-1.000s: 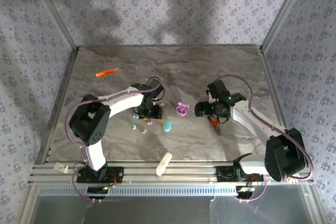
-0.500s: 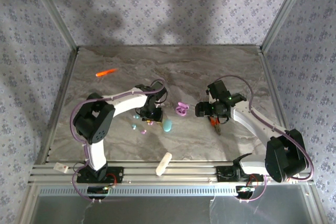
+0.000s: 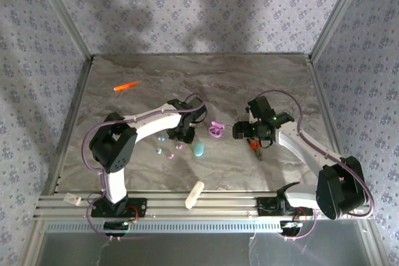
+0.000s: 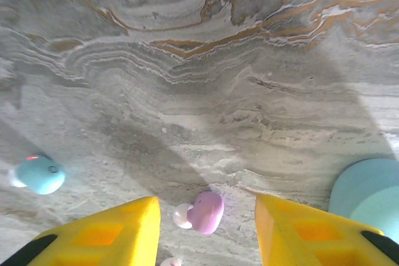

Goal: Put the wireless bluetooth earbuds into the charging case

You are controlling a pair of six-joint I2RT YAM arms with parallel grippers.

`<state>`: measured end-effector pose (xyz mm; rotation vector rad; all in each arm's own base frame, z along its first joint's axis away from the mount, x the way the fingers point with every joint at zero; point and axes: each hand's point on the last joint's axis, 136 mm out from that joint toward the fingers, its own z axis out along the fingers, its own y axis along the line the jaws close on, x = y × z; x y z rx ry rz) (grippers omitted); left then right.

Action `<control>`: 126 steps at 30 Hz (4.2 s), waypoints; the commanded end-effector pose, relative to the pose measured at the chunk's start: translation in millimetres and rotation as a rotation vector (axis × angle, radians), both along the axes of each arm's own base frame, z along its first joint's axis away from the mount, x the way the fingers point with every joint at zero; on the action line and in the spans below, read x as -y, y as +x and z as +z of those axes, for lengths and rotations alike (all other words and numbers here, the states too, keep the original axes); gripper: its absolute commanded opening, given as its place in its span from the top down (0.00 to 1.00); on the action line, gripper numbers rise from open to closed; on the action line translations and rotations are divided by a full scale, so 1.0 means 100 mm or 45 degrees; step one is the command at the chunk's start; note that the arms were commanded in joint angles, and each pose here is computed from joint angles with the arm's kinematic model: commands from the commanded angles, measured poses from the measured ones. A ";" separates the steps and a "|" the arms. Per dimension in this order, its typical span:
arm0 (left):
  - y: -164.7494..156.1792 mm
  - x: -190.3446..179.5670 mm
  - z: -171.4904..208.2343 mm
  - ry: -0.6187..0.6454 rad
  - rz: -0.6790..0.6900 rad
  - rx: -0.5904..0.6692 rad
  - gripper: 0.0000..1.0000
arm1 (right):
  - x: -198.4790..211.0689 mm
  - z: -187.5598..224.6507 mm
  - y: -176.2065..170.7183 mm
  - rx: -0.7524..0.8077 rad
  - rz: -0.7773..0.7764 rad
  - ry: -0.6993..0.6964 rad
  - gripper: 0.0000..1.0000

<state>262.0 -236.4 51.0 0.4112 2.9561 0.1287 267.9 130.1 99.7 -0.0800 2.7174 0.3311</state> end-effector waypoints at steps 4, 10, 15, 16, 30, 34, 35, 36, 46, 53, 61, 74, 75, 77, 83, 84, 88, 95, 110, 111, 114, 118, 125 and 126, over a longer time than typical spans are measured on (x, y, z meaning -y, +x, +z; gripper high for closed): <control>-0.05 -0.18 0.03 0.262 -0.115 0.038 0.60 | 0.12 0.21 -0.08 0.113 -0.045 0.025 0.11; -0.15 -0.20 0.02 0.380 -0.234 0.033 0.68 | 0.24 0.37 -0.16 0.197 -0.093 0.069 0.01; -0.18 -0.09 -0.03 0.377 -0.311 0.026 0.69 | 0.32 0.39 -0.20 0.197 -0.129 0.111 0.00; -0.19 -0.07 -0.03 0.377 -0.318 0.024 0.69 | 0.32 0.39 -0.20 0.195 -0.134 0.116 0.00; -0.17 -0.04 -0.19 0.450 -0.376 0.008 0.76 | 0.34 0.42 -0.21 0.188 -0.144 0.151 0.06; -0.16 -0.03 -0.21 0.455 -0.380 0.005 0.76 | 0.34 0.41 -0.21 0.183 -0.147 0.156 0.06; -0.16 -0.04 -0.22 0.458 -0.381 0.004 0.76 | 0.34 0.41 -0.21 0.183 -0.148 0.157 0.06; -0.16 -0.04 -0.23 0.462 -0.383 0.000 0.76 | 0.35 0.42 -0.21 0.182 -0.149 0.156 0.06; -0.17 -0.07 -0.28 0.492 -0.382 -0.009 0.78 | 0.35 0.42 -0.23 0.182 -0.148 0.161 0.07; -0.18 -0.10 -0.32 0.507 -0.380 -0.022 0.78 | 0.35 0.41 -0.23 0.179 -0.147 0.167 0.07; -0.18 -0.09 -0.29 0.456 -0.351 -0.014 0.79 | 0.35 0.41 -0.23 0.177 -0.145 0.168 0.07; -0.07 0.01 0.07 -0.082 -0.168 -0.031 0.80 | 0.32 0.40 -0.26 0.158 -0.134 0.188 0.08; -0.06 0.03 0.11 -0.160 -0.153 -0.044 0.80 | 0.32 0.40 -0.26 0.154 -0.131 0.193 0.08; -0.04 0.10 0.21 -0.330 -0.125 -0.066 0.80 | 0.29 0.38 -0.27 0.142 -0.119 0.207 0.08; 0.07 0.34 0.62 -0.846 -0.101 -0.121 0.79 | 0.17 0.28 -0.30 0.082 -0.067 0.223 0.08; 0.08 0.37 0.68 -0.900 -0.107 -0.131 0.79 | 0.15 0.26 -0.30 0.076 -0.059 0.220 0.08; 0.15 0.45 0.79 -1.010 -0.140 -0.151 0.79 | 0.09 0.21 -0.31 0.053 -0.037 0.212 0.08; 0.26 0.60 0.72 -1.058 -0.184 -0.210 0.79 | 0.05 0.19 -0.32 0.039 -0.021 0.181 0.08; 0.41 1.08 0.46 -0.931 -0.465 -0.061 0.81 | 0.10 0.14 -0.32 0.021 -0.040 0.135 0.08; 0.42 1.09 0.44 -0.915 -0.473 -0.056 0.81 | 0.10 0.14 -0.32 0.021 -0.039 0.134 0.08; 0.40 1.14 0.39 -0.888 -0.513 -0.038 0.81 | 0.13 0.13 -0.33 0.019 -0.043 0.121 0.08; 0.41 1.19 0.34 -0.880 -0.547 -0.021 0.81 | 0.14 0.11 -0.33 0.016 -0.043 0.114 0.08; 0.46 1.26 0.25 -0.883 -0.568 -0.014 0.83 | 0.15 0.10 -0.32 0.013 -0.045 0.108 0.08; 0.47 1.26 0.24 -0.884 -0.569 -0.016 0.83 | 0.15 0.11 -0.32 0.013 -0.044 0.108 0.08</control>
